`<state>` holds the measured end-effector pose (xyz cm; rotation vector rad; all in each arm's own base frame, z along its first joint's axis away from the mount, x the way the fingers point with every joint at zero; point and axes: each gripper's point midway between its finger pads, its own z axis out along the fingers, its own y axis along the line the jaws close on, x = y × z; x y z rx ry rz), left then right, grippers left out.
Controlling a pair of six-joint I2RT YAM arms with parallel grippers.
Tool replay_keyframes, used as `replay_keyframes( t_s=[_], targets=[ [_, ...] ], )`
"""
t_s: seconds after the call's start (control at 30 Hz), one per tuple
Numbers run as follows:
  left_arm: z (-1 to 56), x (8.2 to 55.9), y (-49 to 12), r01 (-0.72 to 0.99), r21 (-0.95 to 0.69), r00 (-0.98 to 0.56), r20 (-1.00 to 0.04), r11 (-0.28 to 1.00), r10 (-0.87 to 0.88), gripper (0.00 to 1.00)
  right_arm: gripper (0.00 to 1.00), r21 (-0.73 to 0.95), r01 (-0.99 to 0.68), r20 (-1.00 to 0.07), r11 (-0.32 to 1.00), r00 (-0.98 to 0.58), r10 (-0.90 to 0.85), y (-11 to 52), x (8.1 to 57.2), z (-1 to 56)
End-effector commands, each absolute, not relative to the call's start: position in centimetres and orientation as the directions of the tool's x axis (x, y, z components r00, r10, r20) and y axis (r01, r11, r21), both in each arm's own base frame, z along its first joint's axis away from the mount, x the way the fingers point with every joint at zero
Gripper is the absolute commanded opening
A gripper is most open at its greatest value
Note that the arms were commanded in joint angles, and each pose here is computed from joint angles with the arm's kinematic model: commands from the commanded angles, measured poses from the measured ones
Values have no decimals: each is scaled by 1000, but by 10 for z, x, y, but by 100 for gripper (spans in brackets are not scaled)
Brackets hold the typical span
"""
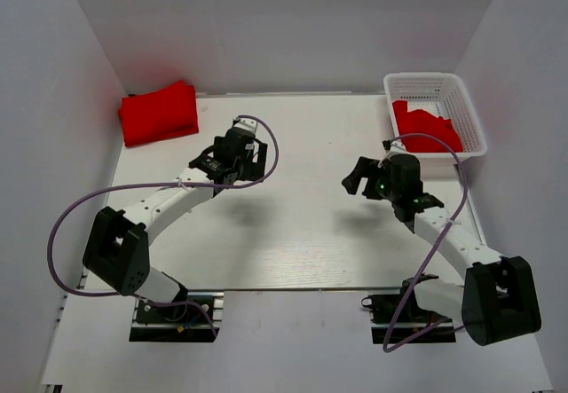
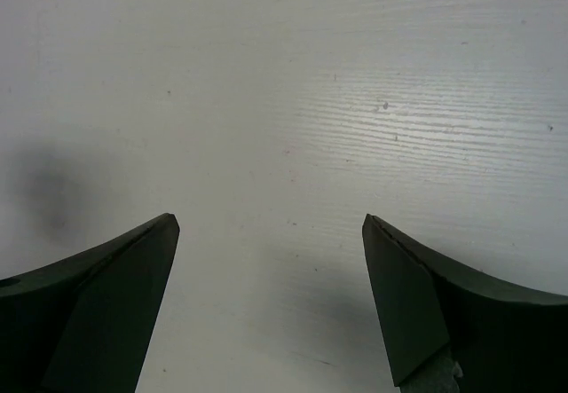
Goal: Fold and stack the t-shirts
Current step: Grab crumpled tshirt from bin with the right arm
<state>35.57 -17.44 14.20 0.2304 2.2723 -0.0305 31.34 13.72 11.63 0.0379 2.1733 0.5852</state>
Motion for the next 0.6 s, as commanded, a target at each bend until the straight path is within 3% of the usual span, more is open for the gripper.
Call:
replay_keyframes(
  t_s=[0.0, 0.4, 0.57],
  targets=[
    [161, 354, -169, 159, 59, -603, -784, 986, 144, 100, 90, 433, -256, -782, 864, -584, 218, 147, 319, 129],
    [185, 350, -166, 153, 23, -542, -834, 988, 104, 100, 90, 449, -409, -835, 794, -508, 210, 165, 314, 142],
    [189, 344, -162, 153, 17, -531, -842, 988, 97, 100, 90, 427, -363, -818, 828, -544, 184, 161, 326, 131]
  ],
)
